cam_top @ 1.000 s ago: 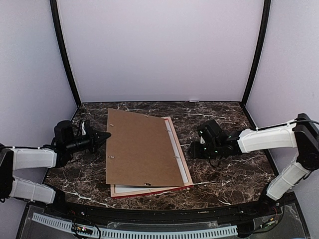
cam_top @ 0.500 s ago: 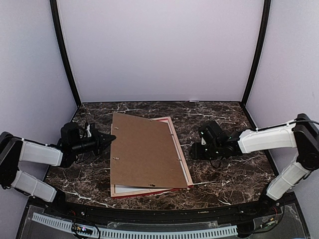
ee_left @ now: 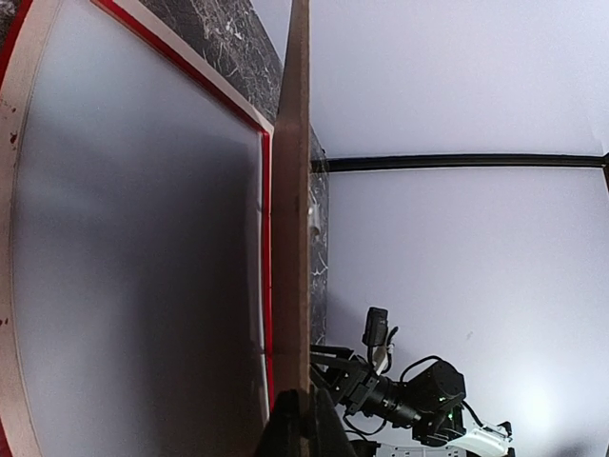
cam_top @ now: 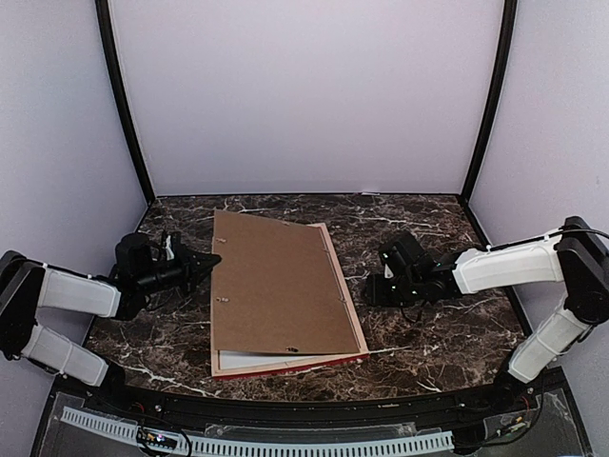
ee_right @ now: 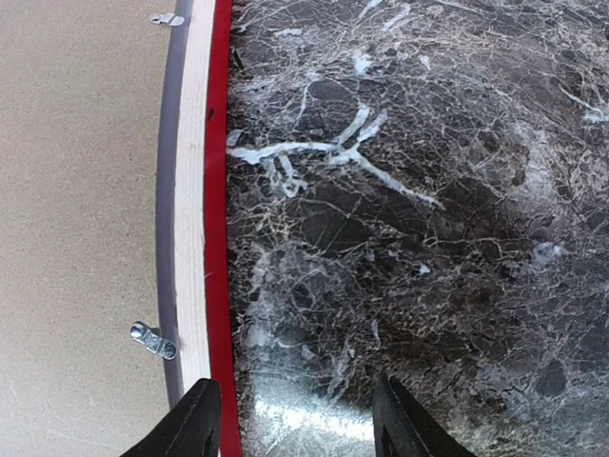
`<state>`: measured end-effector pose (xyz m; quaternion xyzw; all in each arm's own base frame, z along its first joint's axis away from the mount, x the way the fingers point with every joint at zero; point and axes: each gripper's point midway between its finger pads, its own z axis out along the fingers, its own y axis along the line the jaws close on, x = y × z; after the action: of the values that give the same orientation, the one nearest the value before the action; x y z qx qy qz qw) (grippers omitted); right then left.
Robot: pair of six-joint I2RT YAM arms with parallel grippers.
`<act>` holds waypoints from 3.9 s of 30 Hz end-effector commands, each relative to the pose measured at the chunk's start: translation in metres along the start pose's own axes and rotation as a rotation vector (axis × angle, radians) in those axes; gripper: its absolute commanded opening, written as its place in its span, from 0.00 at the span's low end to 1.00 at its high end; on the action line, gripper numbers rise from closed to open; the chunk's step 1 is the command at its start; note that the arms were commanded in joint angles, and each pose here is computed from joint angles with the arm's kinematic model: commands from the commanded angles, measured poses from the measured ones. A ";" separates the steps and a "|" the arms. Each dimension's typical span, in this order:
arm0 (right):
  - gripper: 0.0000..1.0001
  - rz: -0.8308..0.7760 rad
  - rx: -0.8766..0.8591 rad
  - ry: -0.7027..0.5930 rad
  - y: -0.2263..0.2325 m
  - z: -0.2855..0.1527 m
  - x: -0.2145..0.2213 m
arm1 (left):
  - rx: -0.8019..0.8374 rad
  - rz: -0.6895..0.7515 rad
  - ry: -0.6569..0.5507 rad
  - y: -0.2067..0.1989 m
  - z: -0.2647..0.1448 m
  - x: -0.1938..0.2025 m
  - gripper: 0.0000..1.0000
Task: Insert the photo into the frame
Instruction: Adjust the frame body at the center of the board.
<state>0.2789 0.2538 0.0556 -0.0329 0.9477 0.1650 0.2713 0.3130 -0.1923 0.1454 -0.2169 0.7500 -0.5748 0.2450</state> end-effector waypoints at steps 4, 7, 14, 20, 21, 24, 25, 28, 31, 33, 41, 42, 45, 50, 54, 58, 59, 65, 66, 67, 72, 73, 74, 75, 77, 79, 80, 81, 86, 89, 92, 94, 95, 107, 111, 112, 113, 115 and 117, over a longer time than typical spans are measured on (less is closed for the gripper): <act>0.55 -0.003 -0.008 -0.009 0.000 0.005 -0.002 | 0.131 0.069 -0.013 -0.040 0.005 -0.009 0.00; 0.55 -0.005 -0.009 -0.005 0.000 0.007 -0.002 | 0.133 0.068 -0.010 -0.039 0.007 -0.009 0.00; 0.55 -0.005 -0.006 0.000 -0.001 0.009 0.001 | 0.111 0.062 -0.009 -0.028 0.011 -0.010 0.00; 0.55 -0.006 -0.003 0.005 -0.002 0.010 0.003 | 0.101 0.068 -0.008 -0.025 0.012 -0.010 0.00; 0.55 -0.006 -0.002 0.006 -0.003 0.010 0.004 | 0.099 0.071 -0.007 -0.025 0.012 -0.010 0.00; 0.55 -0.006 0.001 0.006 -0.004 0.010 0.005 | 0.087 0.080 -0.006 -0.025 0.012 -0.010 0.00; 0.55 -0.005 0.003 0.005 -0.005 0.010 0.005 | 0.087 0.085 -0.012 -0.026 0.011 -0.011 0.00; 0.56 -0.005 0.003 0.004 -0.005 0.010 0.005 | 0.068 0.101 -0.017 -0.025 0.012 -0.012 0.00; 0.56 -0.007 0.002 0.005 -0.005 0.010 0.005 | 0.063 0.105 -0.023 -0.025 0.012 -0.014 0.00; 0.55 -0.007 0.002 0.005 -0.005 0.010 0.006 | 0.062 0.107 -0.024 -0.026 0.012 -0.015 0.00; 0.56 -0.007 0.003 0.007 -0.006 0.011 0.007 | 0.048 0.110 -0.023 -0.024 0.013 -0.015 0.00; 0.56 -0.008 0.003 0.006 -0.006 0.011 0.006 | 0.047 0.111 -0.024 -0.024 0.013 -0.016 0.00; 0.58 -0.009 0.004 0.004 -0.006 0.010 0.005 | 0.037 0.119 -0.024 -0.024 0.014 -0.017 0.00; 0.62 -0.016 0.014 -0.001 -0.007 0.009 0.003 | 0.028 0.125 -0.019 -0.025 0.014 -0.018 0.00; 0.69 -0.020 0.021 -0.006 -0.008 0.008 0.002 | 0.021 0.125 -0.014 -0.023 0.015 -0.019 0.00; 0.76 -0.026 0.031 -0.008 -0.008 0.006 0.000 | 0.019 0.121 0.001 -0.021 0.018 -0.018 0.00; 0.77 -0.026 0.034 -0.011 -0.009 0.005 -0.001 | 0.019 0.119 0.004 -0.021 0.019 -0.018 0.00; 0.92 -0.045 0.052 -0.019 -0.009 0.003 -0.006 | -0.002 0.098 0.011 -0.012 0.019 -0.016 0.00; 0.94 -0.053 0.051 -0.020 -0.008 0.003 -0.007 | -0.005 0.095 0.012 -0.010 0.019 -0.015 0.00; 0.94 -0.060 0.050 -0.023 -0.007 0.002 -0.009 | -0.008 0.093 0.014 -0.009 0.019 -0.014 0.00; 0.95 -0.093 0.027 -0.034 0.003 0.001 -0.018 | -0.020 0.086 0.026 -0.002 0.019 -0.011 0.00; 0.95 -0.098 0.025 -0.036 0.004 0.000 -0.020 | -0.021 0.087 0.029 -0.002 0.020 -0.011 0.00; 0.95 -0.104 0.022 -0.039 0.005 0.000 -0.021 | -0.021 0.089 0.031 -0.001 0.020 -0.011 0.00; 0.95 -0.110 0.018 -0.040 0.007 0.000 -0.022 | -0.024 0.089 0.035 -0.001 0.020 -0.011 0.00; 0.95 -0.124 0.003 -0.043 0.012 0.000 -0.025 | -0.030 0.088 0.041 0.001 0.021 -0.010 0.00; 0.95 -0.138 -0.015 -0.041 0.017 0.001 -0.028 | -0.037 0.089 0.047 0.004 0.022 -0.009 0.00; 0.95 -0.146 -0.027 -0.041 0.020 0.001 -0.029 | -0.040 0.089 0.051 0.005 0.022 -0.008 0.00; 0.95 -0.152 -0.038 -0.039 0.024 0.002 -0.030 | -0.044 0.089 0.053 0.007 0.022 -0.008 0.02; 0.94 -0.174 -0.073 -0.032 0.035 0.005 -0.034 | -0.064 0.083 0.074 0.016 0.025 -0.005 0.10; 0.93 -0.179 -0.081 -0.030 0.038 0.006 -0.035 | -0.072 0.081 0.087 0.020 0.028 -0.004 0.17; 0.93 -0.185 -0.088 -0.026 0.039 0.007 -0.035 | -0.086 0.074 0.101 0.028 0.030 -0.002 0.23; 0.93 -0.190 -0.094 -0.022 0.041 0.008 -0.035 | -0.090 0.073 0.107 0.030 0.031 -0.002 0.26; 0.93 -0.192 -0.098 -0.021 0.042 0.008 -0.034 | -0.091 0.073 0.108 0.030 0.032 -0.002 0.27; 0.92 -0.220 -0.128 0.046 0.048 0.020 -0.022 | -0.104 0.065 0.128 0.040 0.035 0.001 0.33; 0.92 -0.198 -0.141 0.091 0.045 0.025 -0.009 | -0.109 0.066 0.131 0.042 0.036 0.002 0.33; 0.92 -0.192 -0.155 0.100 0.046 0.026 -0.006 | -0.109 0.067 0.131 0.042 0.036 0.002 0.33; 0.92 -0.185 -0.166 0.109 0.047 0.026 -0.002 | -0.110 0.067 0.133 0.043 0.036 0.002 0.33; 0.91 -0.167 -0.202 0.124 0.050 0.024 0.004 | -0.115 0.071 0.135 0.044 0.037 0.002 0.33; 0.89 -0.149 -0.235 0.136 0.052 0.022 0.011 | -0.121 0.077 0.138 0.044 0.037 0.002 0.34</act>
<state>0.2840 0.3032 0.0480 -0.1543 0.9390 0.2062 0.2279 0.3252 -0.2033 0.0780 -0.1939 0.8115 -0.5187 0.1869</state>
